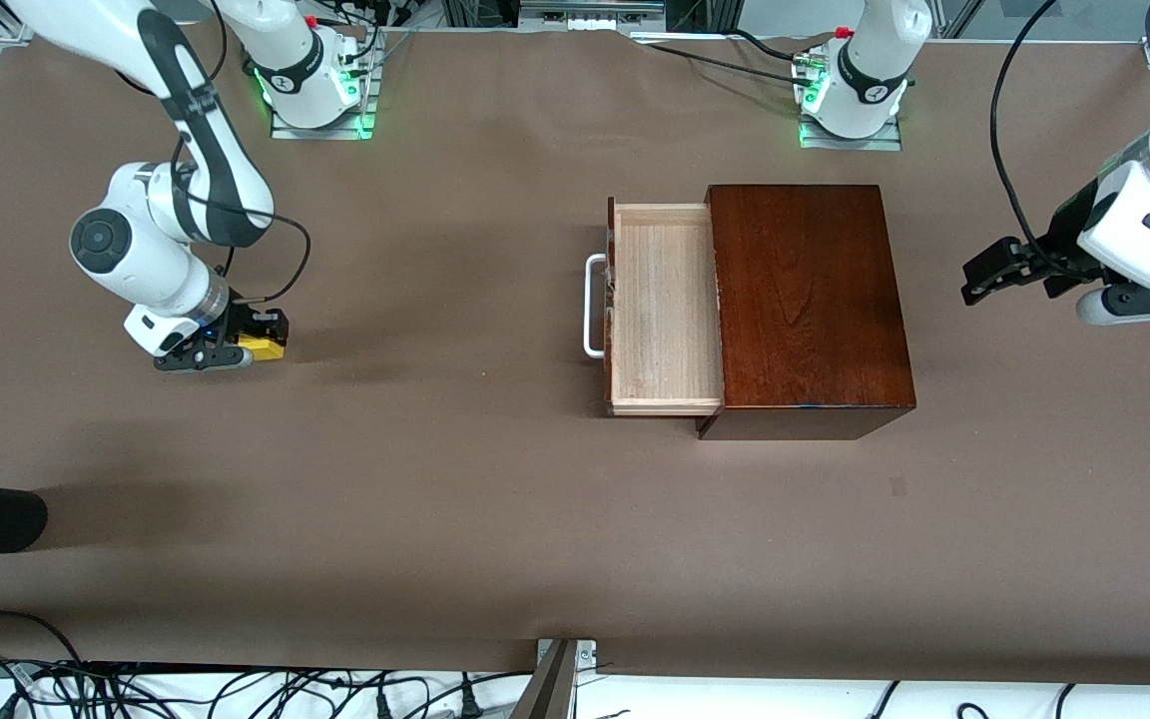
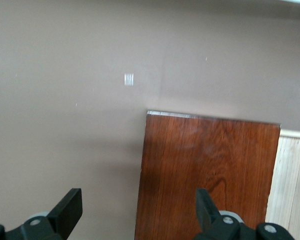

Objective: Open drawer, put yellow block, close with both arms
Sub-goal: 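Close the right gripper on the yellow cube and lift it, then carry the yellow cube with the right gripper over the open drawer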

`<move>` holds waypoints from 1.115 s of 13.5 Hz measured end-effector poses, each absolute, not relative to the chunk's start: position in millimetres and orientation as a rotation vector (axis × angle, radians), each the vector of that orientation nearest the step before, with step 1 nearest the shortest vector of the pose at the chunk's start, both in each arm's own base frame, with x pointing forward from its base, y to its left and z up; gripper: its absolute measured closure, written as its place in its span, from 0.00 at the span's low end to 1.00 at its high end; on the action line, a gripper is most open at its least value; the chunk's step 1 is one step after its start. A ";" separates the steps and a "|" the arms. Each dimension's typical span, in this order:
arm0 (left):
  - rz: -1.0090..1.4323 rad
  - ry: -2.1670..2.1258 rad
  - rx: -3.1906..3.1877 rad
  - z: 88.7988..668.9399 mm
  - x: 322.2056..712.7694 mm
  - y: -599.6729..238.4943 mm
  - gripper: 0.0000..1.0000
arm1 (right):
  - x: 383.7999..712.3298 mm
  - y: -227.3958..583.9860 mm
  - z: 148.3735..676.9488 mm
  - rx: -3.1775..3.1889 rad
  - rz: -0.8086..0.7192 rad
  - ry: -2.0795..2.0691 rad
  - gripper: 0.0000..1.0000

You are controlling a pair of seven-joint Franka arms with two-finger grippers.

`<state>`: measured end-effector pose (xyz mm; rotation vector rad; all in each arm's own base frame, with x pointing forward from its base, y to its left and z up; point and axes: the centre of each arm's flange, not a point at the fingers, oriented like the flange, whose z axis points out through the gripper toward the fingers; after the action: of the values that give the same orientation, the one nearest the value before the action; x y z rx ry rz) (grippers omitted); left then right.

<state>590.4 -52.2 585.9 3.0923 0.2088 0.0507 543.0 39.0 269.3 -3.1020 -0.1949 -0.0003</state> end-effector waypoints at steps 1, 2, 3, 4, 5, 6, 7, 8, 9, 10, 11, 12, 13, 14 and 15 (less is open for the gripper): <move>0.067 0.216 3.090 586.0 594.3 -51.0 0.00 | 549.4 51.0 288.0 -3.093 0.002 -0.215 0.44; 0.075 0.234 3.088 587.3 596.8 -47.1 0.00 | 556.9 62.3 306.3 -3.085 0.009 -0.226 0.44; 0.083 0.261 3.085 589.6 597.9 -41.6 0.00 | 564.7 73.7 323.6 -3.078 0.015 -0.236 0.44; 0.090 0.285 3.082 591.9 598.5 -36.3 0.00 | 572.2 86.6 340.8 -3.071 0.017 -0.247 0.44; 0.094 0.311 3.079 593.2 598.8 -33.6 0.00 | 577.9 101.5 357.1 -3.065 0.015 -0.254 0.44; 0.095 0.335 3.076 593.6 598.8 -33.4 0.00 | 581.2 117.7 371.4 -3.058 0.015 -0.268 0.44; 0.097 0.345 3.074 594.5 598.9 -33.6 0.00 | 582.7 135.3 384.3 -3.052 0.014 -0.285 0.44; 0.105 0.346 3.073 597.0 599.1 -33.5 0.00 | 582.4 152.4 394.9 -3.047 0.016 -0.305 0.44; 0.116 0.345 3.072 600.6 599.4 -33.8 0.00 | 581.2 169.5 405.6 -3.045 0.021 -0.318 0.44; 0.125 0.341 3.070 603.5 599.5 -35.3 0.00 | 579.5 186.0 416.9 -3.042 0.029 -0.335 0.44; 0.129 0.335 3.070 605.2 599.3 -37.8 0.00 | 577.6 201.5 429.2 -3.040 0.038 -0.352 0.44; 0.131 0.327 3.070 606.8 598.8 -40.7 0.00 | 575.8 216.4 442.6 -3.036 0.043 -0.375 0.44; 0.135 0.322 3.069 609.8 598.3 -42.9 0.00 | 573.7 231.3 455.2 -3.032 0.044 -0.401 0.44; 0.132 0.321 3.069 613.9 597.1 -43.3 0.00 | 570.9 246.3 466.2 -3.027 0.039 -0.422 0.44; 0.123 0.321 3.071 617.0 595.4 -43.1 0.00 | 567.5 261.5 474.6 -3.021 0.028 -0.447 0.44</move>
<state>595.4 -43.1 617.0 3.0709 0.3205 0.1225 567.5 261.5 474.6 -3.0206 -0.4469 0.0279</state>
